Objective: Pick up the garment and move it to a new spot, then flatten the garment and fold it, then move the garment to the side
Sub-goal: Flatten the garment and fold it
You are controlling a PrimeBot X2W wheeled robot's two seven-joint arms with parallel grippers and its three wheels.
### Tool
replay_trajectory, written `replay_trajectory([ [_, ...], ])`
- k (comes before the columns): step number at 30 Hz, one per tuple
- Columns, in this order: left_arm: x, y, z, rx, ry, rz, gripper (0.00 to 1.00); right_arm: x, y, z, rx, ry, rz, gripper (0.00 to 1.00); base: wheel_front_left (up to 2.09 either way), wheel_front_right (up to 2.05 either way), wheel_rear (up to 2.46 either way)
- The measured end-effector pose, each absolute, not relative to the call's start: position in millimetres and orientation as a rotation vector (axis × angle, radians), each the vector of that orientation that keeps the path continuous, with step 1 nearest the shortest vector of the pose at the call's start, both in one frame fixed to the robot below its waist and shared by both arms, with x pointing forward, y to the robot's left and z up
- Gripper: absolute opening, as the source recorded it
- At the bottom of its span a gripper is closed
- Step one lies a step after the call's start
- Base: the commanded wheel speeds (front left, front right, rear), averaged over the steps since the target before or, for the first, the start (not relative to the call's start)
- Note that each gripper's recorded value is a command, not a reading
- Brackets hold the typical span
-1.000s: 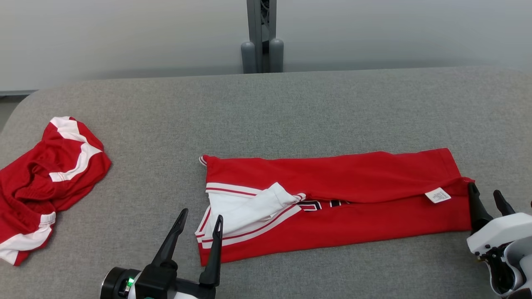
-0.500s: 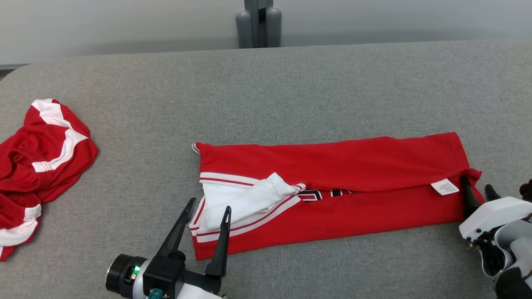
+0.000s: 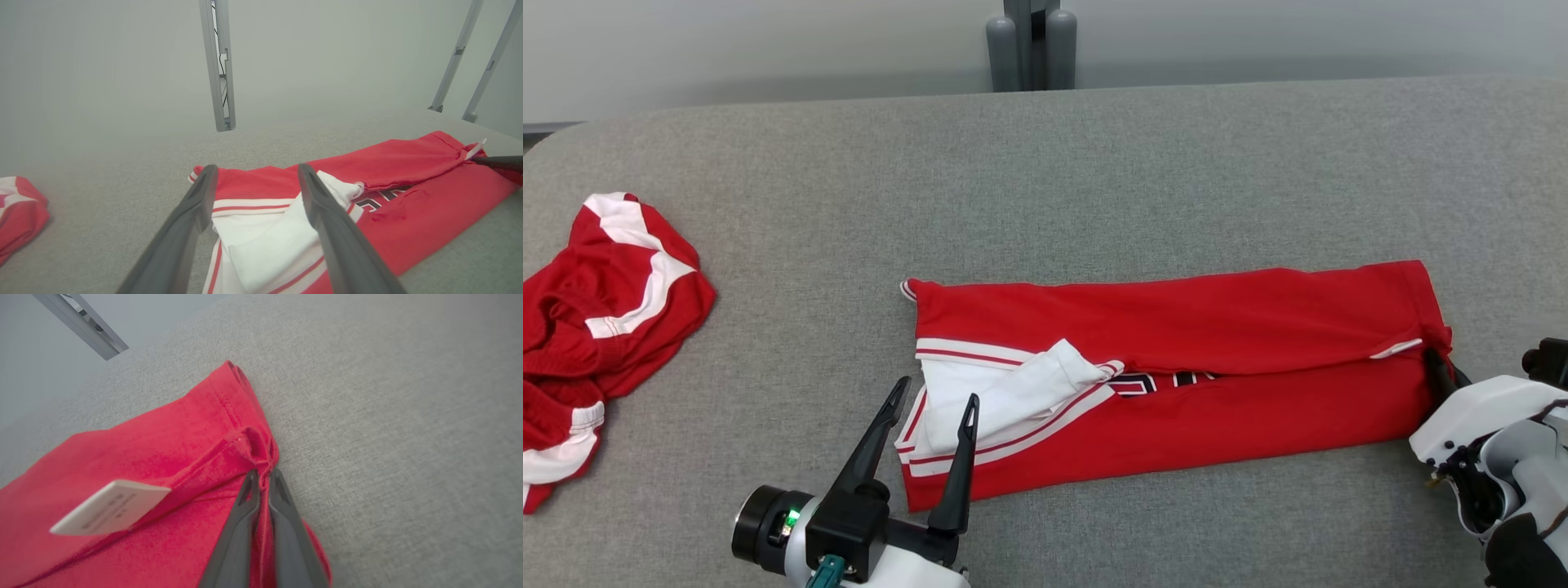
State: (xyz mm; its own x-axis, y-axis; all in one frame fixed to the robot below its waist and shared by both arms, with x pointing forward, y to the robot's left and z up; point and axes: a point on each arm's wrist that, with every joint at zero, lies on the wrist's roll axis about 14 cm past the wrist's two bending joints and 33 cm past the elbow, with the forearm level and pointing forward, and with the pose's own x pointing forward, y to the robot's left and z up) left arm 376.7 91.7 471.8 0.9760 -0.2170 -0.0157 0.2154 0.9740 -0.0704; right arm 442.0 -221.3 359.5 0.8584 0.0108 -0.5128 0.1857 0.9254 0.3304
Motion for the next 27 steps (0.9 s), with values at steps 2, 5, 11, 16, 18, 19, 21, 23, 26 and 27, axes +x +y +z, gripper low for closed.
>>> replay_trajectory([
  [2, 376, 91, 474, -0.067, 0.017, -0.219, 1.0, 441, -225, 364, 0.381, 0.515, -0.098, 0.0, 0.0, 0.0, 0.0],
  [5, 375, 90, 478, -0.069, 0.005, -0.223, 1.0, 440, -236, 374, 0.371, 0.476, -0.113, 0.0, 0.0, 0.0, 0.0],
  [11, 372, 87, 485, -0.073, -0.014, -0.233, 1.0, 446, -275, 403, 0.318, 0.382, -0.155, 0.0, 0.0, 0.0, 0.0],
  [16, 371, 86, 488, -0.072, -0.023, -0.236, 1.0, 454, -284, 422, 0.264, 0.347, -0.134, 0.0, 0.0, 0.0, 0.0],
  [18, 369, 87, 489, -0.072, -0.025, -0.234, 1.0, 458, -278, 427, 0.26, 0.337, -0.107, 0.0, 0.0, 0.0, 0.0],
  [19, 369, 87, 489, -0.071, -0.025, -0.233, 1.0, 460, -273, 431, 0.265, 0.328, -0.091, 0.0, 0.0, 0.0, 0.0],
  [21, 367, 87, 490, -0.071, -0.027, -0.231, 1.0, 466, -261, 441, 0.275, 0.308, -0.048, 0.0, 0.0, 0.0, 0.0],
  [23, 366, 88, 491, -0.072, -0.029, -0.229, 1.0, 470, -243, 452, 0.283, 0.285, 0.016, 0.0, 0.0, 0.0, 0.0],
  [26, 363, 88, 493, -0.076, -0.035, -0.227, 1.0, 471, -215, 467, 0.31, 0.264, 0.108, 0.0, 0.0, 0.0, 0.0],
  [27, 362, 89, 494, -0.077, -0.037, -0.225, 1.0, 470, -206, 471, 0.315, 0.259, 0.141, 0.0, 0.0, 0.0, 0.0],
])
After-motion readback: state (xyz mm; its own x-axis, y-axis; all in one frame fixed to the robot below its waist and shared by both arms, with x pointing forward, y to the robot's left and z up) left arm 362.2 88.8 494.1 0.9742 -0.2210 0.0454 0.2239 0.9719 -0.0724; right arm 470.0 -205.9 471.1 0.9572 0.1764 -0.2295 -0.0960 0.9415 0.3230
